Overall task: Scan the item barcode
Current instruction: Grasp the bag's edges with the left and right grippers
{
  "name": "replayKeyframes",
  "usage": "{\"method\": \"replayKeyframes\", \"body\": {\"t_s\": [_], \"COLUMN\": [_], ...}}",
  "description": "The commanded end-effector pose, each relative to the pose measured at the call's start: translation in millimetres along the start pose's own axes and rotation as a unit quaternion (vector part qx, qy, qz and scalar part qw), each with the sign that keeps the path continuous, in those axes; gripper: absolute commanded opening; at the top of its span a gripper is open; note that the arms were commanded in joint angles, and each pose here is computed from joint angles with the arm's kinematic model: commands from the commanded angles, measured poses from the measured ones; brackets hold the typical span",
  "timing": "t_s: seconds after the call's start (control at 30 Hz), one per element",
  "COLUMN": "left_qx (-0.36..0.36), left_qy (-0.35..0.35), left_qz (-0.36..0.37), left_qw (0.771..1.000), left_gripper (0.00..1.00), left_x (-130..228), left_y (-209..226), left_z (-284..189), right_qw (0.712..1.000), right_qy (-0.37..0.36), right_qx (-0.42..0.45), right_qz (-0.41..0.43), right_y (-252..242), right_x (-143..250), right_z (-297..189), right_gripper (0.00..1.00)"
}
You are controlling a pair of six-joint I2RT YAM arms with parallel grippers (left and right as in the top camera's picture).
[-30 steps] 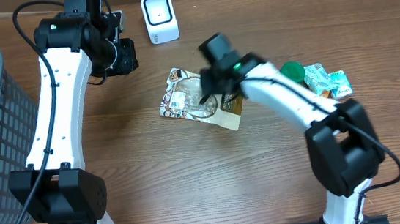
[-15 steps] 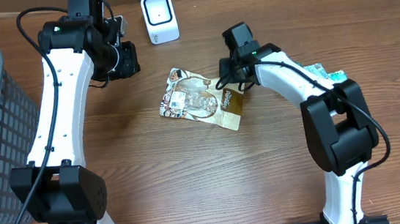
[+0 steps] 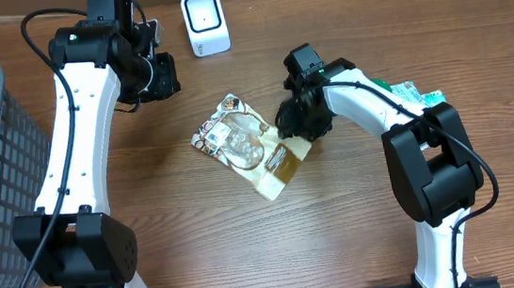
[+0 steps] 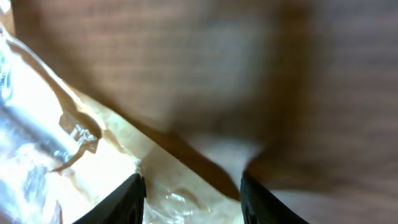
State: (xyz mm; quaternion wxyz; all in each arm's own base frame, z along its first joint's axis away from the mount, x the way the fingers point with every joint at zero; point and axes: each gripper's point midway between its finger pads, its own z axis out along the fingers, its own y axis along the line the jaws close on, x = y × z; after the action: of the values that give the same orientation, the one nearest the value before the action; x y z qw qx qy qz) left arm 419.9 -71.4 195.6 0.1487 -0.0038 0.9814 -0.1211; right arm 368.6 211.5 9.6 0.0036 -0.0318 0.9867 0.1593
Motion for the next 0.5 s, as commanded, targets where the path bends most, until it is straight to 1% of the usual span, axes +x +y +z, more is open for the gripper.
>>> {"method": "replayKeyframes", "body": {"t_s": [0.0, 0.1, 0.23, 0.33, 0.47], "left_qx": [0.007, 0.008, 0.009, 0.005, 0.018], "left_qy": [0.009, 0.014, 0.041, 0.071, 0.102], "left_qz": [-0.009, -0.007, -0.008, -0.021, -0.036], "left_qw": [1.0, 1.0, 0.999, 0.997, 0.994], "left_gripper": [0.04, 0.04, 0.04, 0.04, 0.04], "left_x": [2.5, 5.6, 19.8, 36.5, 56.2], "left_y": [-1.4, -3.6, -7.4, -4.1, -2.6], "left_z": [4.9, 5.5, 12.3, 25.7, 47.0], "right_qw": [0.996, 0.991, 0.986, 0.988, 0.992], "right_qy": [0.036, 0.058, 0.076, 0.074, 0.052], "right_qx": [-0.078, -0.123, -0.147, -0.129, -0.109], "right_qz": [-0.004, -0.009, -0.024, -0.032, -0.027], "right_y": [30.7, 50.2, 68.9, 68.8, 56.0], "right_x": [15.9, 25.9, 37.4, 39.7, 25.8], "right_z": [-2.7, -5.0, -4.4, -0.8, -4.3], "right_gripper": [0.47, 0.47, 0.47, 0.47, 0.48]}}
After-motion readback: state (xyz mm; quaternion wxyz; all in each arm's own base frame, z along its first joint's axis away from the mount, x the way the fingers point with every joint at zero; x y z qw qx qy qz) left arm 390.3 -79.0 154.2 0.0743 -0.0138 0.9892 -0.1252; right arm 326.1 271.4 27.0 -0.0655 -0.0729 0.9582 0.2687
